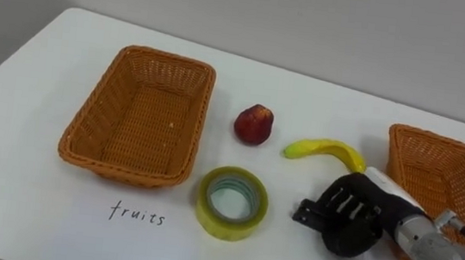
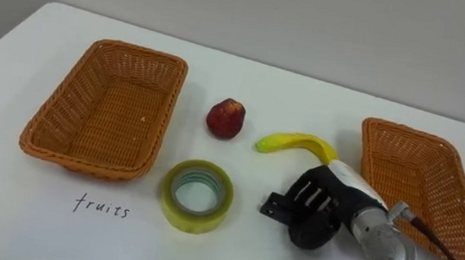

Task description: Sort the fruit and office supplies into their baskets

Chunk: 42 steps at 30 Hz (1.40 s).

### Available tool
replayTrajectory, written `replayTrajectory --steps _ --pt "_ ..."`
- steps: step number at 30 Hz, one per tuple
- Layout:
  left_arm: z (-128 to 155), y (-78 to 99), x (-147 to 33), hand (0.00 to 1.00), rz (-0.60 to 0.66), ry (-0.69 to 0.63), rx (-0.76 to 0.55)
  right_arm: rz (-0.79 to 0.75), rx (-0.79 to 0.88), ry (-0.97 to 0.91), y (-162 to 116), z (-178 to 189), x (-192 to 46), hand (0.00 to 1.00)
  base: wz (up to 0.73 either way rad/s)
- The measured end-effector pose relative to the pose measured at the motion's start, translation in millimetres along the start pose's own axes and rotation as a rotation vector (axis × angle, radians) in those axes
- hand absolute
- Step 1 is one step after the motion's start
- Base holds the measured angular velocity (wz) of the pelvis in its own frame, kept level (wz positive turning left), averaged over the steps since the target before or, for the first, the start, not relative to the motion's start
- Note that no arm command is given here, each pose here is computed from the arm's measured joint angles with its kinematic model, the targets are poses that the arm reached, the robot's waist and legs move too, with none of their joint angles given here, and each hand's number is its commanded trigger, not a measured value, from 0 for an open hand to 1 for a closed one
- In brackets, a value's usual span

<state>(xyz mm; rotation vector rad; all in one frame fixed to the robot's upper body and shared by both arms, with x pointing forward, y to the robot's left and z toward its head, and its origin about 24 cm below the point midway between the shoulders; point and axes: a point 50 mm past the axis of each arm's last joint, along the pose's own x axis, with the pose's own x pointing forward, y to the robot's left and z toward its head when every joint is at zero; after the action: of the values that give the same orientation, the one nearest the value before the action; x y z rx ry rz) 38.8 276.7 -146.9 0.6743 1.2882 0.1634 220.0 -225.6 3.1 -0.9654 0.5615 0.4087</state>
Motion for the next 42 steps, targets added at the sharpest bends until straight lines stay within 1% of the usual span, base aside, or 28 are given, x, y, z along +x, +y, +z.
replayTrajectory --steps 16,22,28,31,36,42 --pt "-1.2 0.0 -0.7 0.0 0.005 -0.001 0.001 0.021 0.057 0.006 3.4 -2.0 -0.3 1.0 0.0" --pt "1.1 1.8 -1.1 0.0 0.046 -0.013 0.007 0.024 0.106 -0.035 4.5 1.4 -3.1 1.0 -0.03" --pt "-8.9 -2.0 -3.2 0.0 0.055 0.01 0.005 0.009 0.097 -0.073 2.9 8.8 -9.2 1.0 -0.07" --pt "-15.4 -6.8 -4.6 0.0 0.041 0.035 -0.006 -0.02 0.107 -0.107 -4.0 12.3 -13.0 1.0 -0.11" --pt "-17.0 -10.9 -5.4 0.0 0.029 0.036 -0.012 -0.145 0.083 -0.191 -26.5 23.1 -28.3 1.0 0.0" --pt "-16.3 -13.6 -5.6 0.0 0.019 0.031 -0.019 -0.221 0.078 -0.206 -36.3 23.0 -33.8 1.0 0.0"
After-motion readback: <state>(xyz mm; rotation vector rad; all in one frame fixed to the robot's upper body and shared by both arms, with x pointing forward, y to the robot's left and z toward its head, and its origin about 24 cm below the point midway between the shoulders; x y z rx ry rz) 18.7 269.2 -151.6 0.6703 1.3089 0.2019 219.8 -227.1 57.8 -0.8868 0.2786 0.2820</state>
